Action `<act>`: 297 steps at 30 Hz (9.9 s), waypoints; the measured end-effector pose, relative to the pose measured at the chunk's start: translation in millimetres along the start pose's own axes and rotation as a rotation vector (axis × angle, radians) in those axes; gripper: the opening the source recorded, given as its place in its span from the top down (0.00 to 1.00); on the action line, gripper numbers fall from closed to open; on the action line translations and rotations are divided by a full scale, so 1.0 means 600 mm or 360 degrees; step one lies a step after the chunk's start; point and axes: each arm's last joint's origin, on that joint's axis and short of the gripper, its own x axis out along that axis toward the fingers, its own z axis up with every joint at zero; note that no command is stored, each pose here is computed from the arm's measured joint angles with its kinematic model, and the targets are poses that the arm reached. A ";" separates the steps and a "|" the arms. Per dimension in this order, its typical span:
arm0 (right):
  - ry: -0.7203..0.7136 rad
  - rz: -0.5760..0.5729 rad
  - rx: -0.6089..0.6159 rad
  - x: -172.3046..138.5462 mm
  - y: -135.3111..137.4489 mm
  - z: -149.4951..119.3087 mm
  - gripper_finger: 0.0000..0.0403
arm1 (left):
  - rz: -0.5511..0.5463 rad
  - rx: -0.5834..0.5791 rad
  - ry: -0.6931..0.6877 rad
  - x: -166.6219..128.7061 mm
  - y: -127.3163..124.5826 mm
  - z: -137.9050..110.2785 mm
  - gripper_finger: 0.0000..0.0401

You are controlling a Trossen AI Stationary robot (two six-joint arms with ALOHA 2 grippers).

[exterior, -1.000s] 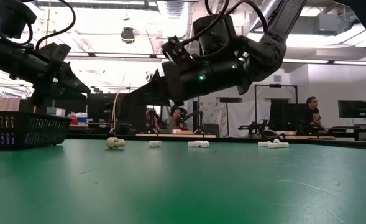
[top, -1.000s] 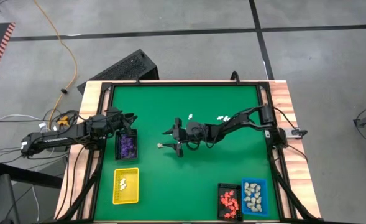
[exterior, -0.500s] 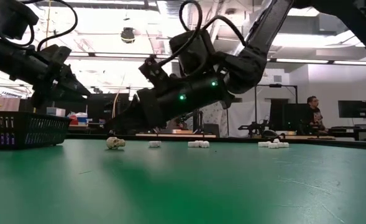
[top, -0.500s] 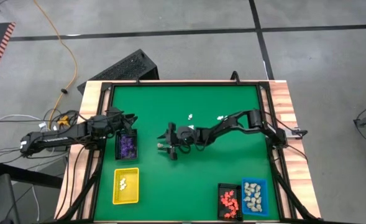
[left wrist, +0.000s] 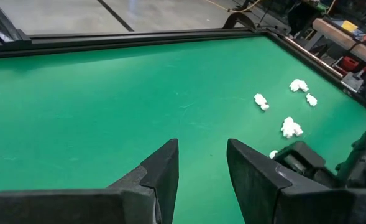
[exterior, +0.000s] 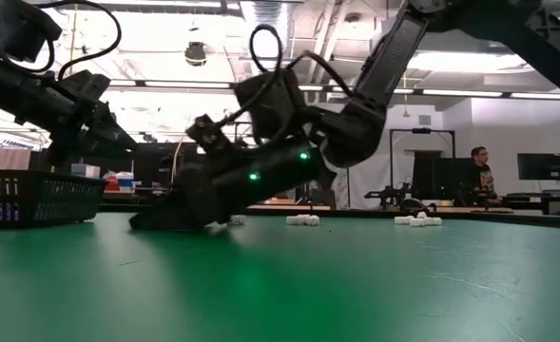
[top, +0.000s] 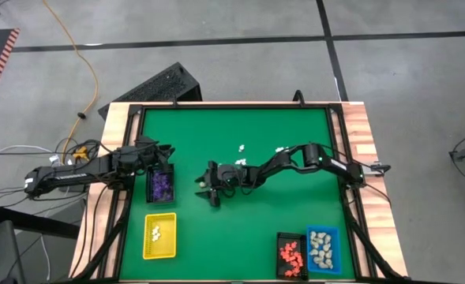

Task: Sort Halloween decoration
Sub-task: Put the white skull toy into the blue basket, then put the white skeleton toy into the yellow basket

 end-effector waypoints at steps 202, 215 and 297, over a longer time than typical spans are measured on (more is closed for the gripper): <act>0.0420 -0.0198 0.0132 -0.145 -0.107 -0.049 0.83 | -0.0033 -0.0109 0.0124 0.006 -0.002 -0.009 0.69; 0.0111 -0.0154 0.0088 -0.113 -0.075 0.014 0.91 | -0.0032 -0.0115 0.0123 0.006 -0.002 -0.009 0.69; -0.0127 0.0819 -0.0128 0.107 0.105 0.242 0.49 | -0.0026 -0.0060 0.0119 0.006 -0.002 -0.009 0.69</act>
